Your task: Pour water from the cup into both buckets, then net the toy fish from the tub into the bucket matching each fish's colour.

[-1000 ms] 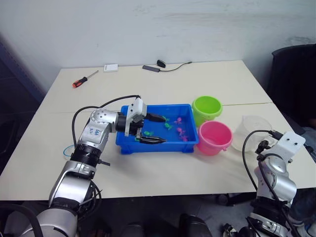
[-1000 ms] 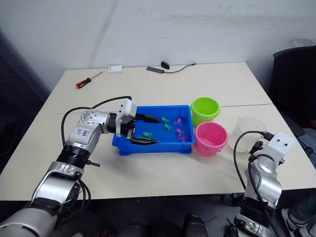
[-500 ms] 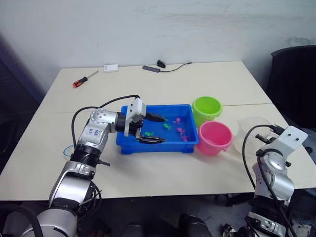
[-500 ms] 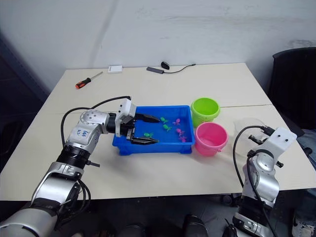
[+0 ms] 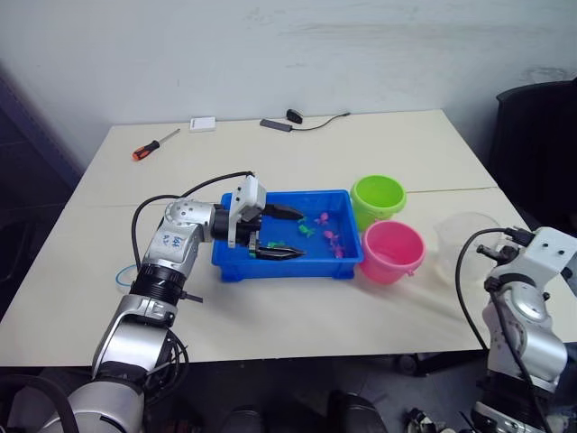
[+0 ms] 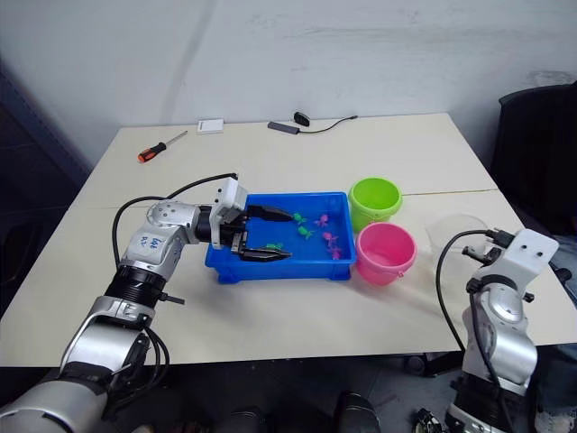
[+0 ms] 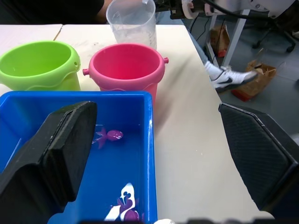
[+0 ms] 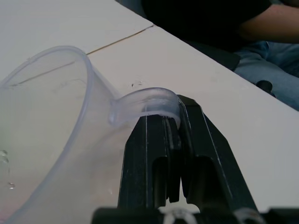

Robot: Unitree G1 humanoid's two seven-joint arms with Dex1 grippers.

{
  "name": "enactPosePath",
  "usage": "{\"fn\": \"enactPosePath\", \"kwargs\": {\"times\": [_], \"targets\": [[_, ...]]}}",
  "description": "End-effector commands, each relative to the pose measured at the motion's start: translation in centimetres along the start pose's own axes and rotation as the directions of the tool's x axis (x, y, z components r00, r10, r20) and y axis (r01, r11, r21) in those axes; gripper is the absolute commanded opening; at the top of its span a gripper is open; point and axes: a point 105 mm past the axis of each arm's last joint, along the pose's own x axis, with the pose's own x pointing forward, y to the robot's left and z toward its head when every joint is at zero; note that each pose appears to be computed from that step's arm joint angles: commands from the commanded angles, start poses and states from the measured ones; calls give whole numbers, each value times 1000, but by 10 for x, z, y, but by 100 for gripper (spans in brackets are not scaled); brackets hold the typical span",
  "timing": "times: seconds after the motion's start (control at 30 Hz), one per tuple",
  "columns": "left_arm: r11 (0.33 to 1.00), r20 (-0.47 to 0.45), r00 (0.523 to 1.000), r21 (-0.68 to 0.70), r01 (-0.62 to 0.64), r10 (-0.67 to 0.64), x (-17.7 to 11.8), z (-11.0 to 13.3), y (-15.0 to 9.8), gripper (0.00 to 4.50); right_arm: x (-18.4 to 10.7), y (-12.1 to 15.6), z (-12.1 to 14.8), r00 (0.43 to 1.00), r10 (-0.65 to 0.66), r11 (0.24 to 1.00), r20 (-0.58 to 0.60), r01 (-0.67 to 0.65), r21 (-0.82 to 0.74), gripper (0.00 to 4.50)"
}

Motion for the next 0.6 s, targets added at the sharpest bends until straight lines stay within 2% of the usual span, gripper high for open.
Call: {"fn": "enactPosePath", "kwargs": {"times": [0.03, 0.27, 0.6], "targets": [[999, 46, 999, 43, -21, 19, 0, 13, 5, 450, -9, 9, 41, 987, 112, 992, 119, -104, -72, 4], [997, 82, 996, 65, -32, 27, 4, 16, 7, 450, -16, 25, 66, 957, 248, 947, 154, -206, -245, 4], [996, 86, 995, 72, -52, 45, 4, 14, 9, 450, -21, 46, 82, 905, 390, 813, 170, -251, -526, 4]]}}
